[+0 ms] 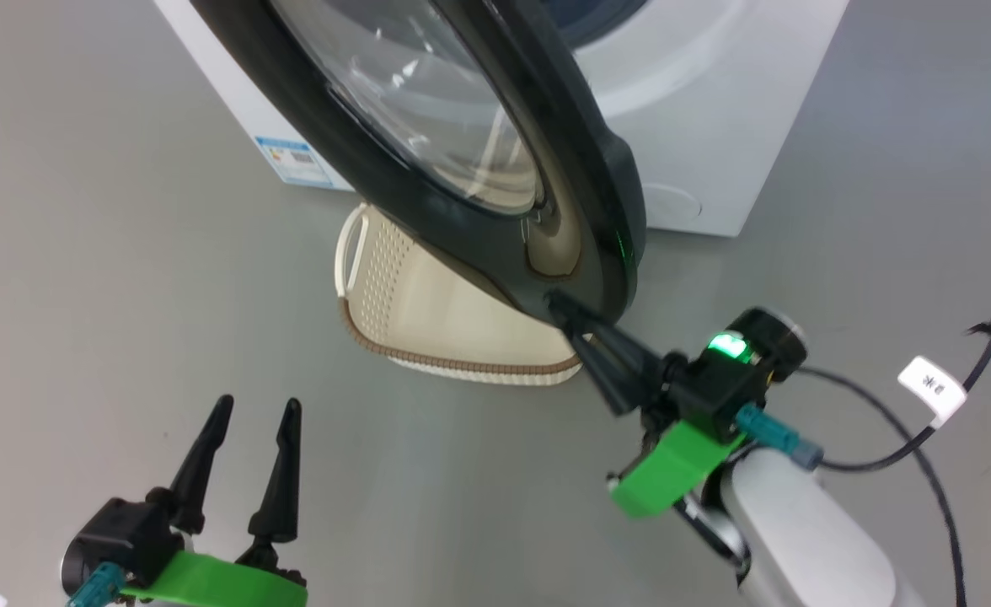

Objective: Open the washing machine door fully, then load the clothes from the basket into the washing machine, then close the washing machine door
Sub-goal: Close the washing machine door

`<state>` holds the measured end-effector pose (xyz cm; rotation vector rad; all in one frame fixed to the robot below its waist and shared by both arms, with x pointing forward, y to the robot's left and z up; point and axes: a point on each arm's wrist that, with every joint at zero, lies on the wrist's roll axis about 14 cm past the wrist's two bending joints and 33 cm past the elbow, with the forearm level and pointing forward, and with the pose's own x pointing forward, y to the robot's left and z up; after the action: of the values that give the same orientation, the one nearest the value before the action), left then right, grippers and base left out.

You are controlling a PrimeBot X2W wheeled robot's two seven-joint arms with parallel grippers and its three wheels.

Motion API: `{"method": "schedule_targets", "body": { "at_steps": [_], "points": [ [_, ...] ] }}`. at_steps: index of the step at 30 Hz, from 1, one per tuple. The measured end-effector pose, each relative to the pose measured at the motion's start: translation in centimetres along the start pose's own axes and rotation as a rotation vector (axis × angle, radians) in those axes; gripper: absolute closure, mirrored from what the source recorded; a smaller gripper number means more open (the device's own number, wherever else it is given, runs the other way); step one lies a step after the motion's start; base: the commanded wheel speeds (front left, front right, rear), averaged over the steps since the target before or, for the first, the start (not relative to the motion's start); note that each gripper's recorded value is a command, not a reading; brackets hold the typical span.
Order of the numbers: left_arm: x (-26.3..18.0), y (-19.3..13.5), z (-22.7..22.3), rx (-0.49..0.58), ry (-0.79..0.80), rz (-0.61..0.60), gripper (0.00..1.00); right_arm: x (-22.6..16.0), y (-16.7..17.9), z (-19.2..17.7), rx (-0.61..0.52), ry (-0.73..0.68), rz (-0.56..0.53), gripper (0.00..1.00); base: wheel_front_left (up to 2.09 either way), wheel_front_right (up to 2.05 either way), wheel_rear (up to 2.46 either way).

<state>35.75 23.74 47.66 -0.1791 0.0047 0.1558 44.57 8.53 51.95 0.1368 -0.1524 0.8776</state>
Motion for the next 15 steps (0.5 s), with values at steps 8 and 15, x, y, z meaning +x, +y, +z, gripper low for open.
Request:
{"method": "schedule_targets", "body": {
  "at_steps": [8, 15],
  "points": [
    [1.6, 0.0, -1.7, -0.003, 0.046, 0.003, 0.0, 2.1, -4.0, -1.9, 0.009, 0.005, -0.088, 1.0, 0.0, 0.0, 0.0],
    [2.8, -0.8, -3.2, -0.008, 0.084, -0.021, 0.0, 3.7, -8.3, -1.7, -0.039, -0.031, -0.164, 1.0, 0.0, 0.0, 0.0]
  ]
}}
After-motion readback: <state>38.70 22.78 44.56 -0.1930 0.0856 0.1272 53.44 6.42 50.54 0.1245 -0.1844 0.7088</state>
